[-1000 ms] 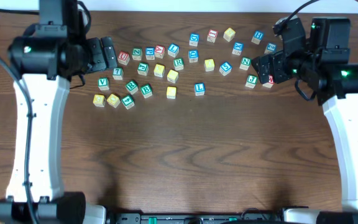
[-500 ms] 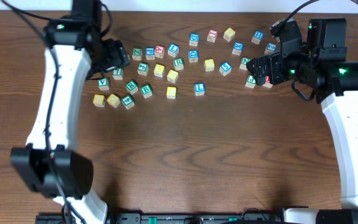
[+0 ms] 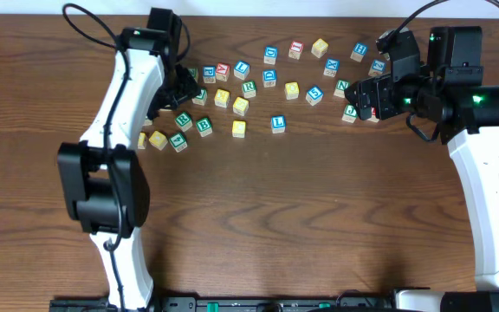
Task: Spell out ROBOT
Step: 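Lower the left gripper over the green-lettered R block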
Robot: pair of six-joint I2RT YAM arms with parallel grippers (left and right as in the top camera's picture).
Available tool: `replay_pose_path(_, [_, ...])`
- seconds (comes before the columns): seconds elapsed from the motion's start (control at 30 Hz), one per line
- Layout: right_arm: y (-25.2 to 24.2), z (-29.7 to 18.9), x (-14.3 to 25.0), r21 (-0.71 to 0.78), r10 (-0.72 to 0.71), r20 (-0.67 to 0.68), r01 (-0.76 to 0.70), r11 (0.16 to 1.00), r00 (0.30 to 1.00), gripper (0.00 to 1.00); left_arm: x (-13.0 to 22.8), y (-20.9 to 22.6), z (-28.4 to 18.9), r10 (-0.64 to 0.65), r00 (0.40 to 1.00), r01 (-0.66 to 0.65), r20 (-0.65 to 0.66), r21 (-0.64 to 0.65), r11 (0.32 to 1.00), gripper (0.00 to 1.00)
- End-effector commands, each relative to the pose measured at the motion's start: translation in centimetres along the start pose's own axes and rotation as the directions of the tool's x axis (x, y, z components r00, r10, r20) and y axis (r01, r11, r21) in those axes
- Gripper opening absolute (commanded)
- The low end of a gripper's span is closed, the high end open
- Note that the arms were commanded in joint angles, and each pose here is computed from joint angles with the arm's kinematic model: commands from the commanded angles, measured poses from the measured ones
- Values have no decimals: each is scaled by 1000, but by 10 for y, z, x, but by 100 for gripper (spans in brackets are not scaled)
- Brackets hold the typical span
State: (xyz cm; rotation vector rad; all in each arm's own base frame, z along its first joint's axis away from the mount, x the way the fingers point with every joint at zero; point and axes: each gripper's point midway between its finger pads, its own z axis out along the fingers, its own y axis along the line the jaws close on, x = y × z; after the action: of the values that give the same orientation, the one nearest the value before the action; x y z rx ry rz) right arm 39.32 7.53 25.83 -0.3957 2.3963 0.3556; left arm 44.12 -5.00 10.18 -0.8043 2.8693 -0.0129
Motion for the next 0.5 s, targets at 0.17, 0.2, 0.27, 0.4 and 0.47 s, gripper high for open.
replay_pose_path(0.17, [2, -4, -5, -9, 8, 13, -8, 1000, 1000, 91, -10, -4, 28, -63, 998, 63, 5, -22, 998, 76])
replay_pose_path(0.2, [2, -4, -5, -9, 8, 12, -8, 1000, 1000, 91, -10, -5, 30, -63, 998, 63, 4, -23, 998, 76])
replay_pose_path(0.27, [2, -4, -5, -9, 9, 12, -9, 1000, 1000, 92, -11, -5, 35, -64, 998, 64, 4, -23, 998, 74])
replay_pose_path(0.4, [1, -2, -4, -11, 11, 4, -11, 1000, 1000, 92, -8, -4, 42, -62, 998, 62, -5, -31, 998, 71])
replay_pose_path(0.47, [1, 0, -2, -12, 14, -4, -14, 1000, 1000, 92, -5, -1, 46, -62, 998, 61, -14, -40, 997, 71])
